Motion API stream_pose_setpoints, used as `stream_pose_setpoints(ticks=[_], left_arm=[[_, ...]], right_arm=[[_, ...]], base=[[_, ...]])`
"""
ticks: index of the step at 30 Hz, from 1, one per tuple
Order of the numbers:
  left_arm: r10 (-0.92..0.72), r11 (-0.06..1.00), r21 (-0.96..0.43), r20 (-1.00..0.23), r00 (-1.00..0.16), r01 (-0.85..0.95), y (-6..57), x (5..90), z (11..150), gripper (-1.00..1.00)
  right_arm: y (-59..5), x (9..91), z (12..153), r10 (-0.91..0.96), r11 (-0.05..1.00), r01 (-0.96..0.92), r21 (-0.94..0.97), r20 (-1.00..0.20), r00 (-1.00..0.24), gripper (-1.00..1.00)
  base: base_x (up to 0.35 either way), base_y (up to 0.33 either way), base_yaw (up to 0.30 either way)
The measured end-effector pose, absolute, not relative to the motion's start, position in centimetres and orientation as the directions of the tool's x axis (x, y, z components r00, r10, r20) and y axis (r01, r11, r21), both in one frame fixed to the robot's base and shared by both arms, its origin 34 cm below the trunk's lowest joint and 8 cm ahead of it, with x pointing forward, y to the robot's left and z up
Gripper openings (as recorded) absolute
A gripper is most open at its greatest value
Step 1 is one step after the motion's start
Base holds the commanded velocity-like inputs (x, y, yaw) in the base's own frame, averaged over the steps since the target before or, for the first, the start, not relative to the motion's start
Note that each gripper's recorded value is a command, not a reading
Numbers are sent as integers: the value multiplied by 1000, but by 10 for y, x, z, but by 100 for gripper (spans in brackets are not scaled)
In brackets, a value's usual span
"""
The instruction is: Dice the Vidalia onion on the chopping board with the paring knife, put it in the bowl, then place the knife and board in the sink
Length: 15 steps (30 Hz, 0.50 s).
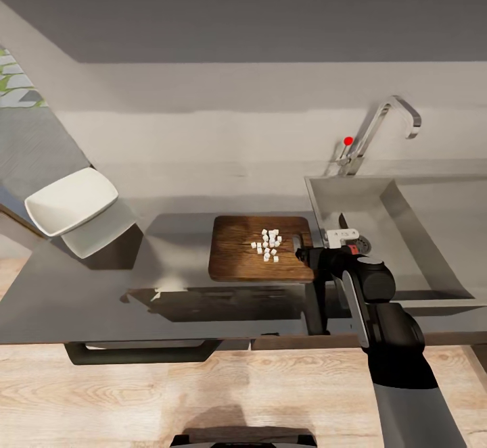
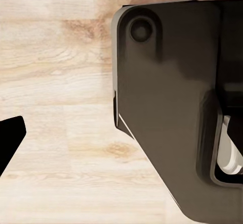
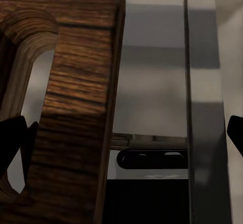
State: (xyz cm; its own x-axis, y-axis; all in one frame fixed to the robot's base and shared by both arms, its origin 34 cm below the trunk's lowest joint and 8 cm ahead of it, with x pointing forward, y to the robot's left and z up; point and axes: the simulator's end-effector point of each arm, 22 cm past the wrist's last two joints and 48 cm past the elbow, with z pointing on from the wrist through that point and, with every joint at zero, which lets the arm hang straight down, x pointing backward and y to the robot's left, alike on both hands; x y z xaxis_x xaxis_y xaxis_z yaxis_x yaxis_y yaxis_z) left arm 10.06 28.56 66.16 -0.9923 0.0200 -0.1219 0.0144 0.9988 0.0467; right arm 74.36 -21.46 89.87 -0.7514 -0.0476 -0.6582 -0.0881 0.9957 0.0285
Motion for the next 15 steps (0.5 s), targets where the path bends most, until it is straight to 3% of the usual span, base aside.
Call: stream_pose_setpoints(ticks=[4,5,15], left_arm=[[20,999,46,-122,-992,15,286,101,662,100],[20,999,46,-122,-992,15,285,101,662,100],[20,999,46,-122,-992,15,285,101,662,100]], right_arm=[[-215,744,899,-48,996,-88,28,-658,-751,100],[-215,744,899,-48,996,-88,28,-658,-751,-100],[-214,744,899,-46,996,-88,31,-658,-752,-100]], base=[[0,0,0],[0,0,0],[0,0,0]])
